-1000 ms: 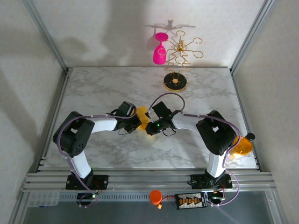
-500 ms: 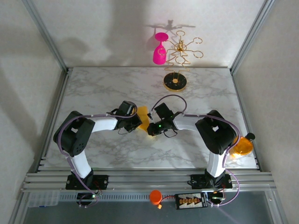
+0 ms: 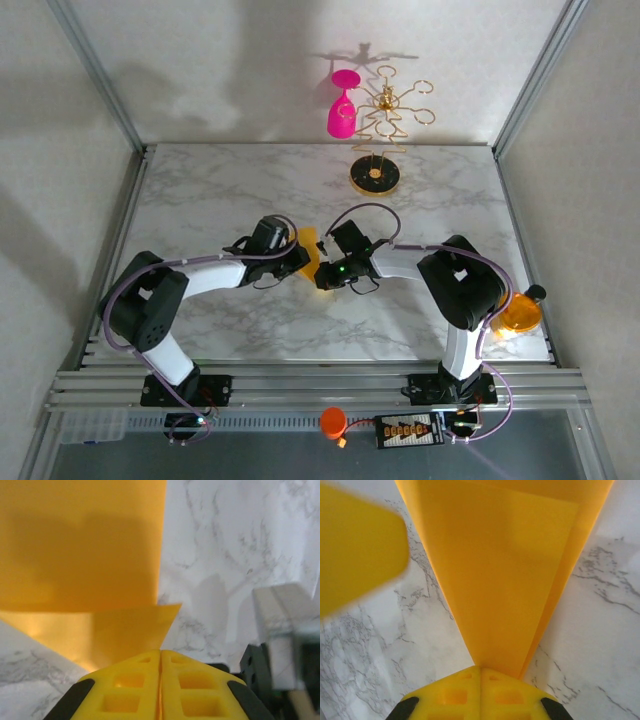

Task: Fold a paper plane with a square sheet of paper (pick it up from the middle)
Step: Third fold the triangle at the center of the table.

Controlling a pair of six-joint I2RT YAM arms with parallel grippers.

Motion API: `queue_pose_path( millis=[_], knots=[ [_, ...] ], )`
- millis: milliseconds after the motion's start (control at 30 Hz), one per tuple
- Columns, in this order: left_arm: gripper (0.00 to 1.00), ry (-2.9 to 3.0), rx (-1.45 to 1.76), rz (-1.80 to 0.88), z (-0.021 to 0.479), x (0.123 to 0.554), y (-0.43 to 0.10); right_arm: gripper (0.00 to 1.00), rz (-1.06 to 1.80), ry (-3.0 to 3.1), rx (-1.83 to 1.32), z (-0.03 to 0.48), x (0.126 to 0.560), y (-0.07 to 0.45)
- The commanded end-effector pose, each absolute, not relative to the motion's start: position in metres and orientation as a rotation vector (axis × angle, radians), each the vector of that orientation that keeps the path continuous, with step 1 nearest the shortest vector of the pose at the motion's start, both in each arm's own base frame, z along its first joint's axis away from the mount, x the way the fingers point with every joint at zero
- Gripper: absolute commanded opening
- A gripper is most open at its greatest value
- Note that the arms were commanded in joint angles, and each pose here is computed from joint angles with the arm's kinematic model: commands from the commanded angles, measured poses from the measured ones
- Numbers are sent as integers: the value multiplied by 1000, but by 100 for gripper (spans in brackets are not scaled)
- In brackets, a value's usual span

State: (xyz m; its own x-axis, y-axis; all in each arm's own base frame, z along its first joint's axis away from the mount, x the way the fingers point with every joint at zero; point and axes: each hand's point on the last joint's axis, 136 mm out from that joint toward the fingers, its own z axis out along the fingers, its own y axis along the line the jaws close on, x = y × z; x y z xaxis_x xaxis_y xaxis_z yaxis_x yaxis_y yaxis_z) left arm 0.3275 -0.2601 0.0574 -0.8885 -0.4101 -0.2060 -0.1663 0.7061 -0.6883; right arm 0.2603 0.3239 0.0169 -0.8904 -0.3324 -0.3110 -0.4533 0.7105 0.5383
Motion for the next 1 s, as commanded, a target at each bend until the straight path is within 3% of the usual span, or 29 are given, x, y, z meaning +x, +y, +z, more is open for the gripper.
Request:
queue_pose_path(
  millis=[0,500,967],
  knots=[
    [8,2596,-373,-992,49,320,-270,1,782,2898,-571,-20,248,297],
    [7,2680,-393,-760,12,327,-249,2,695,2955,-579,-31,240,283],
    [8,2717,-461,-577,-9,344,-178,2,564,3025,-572,-47,230,262]
  ],
)
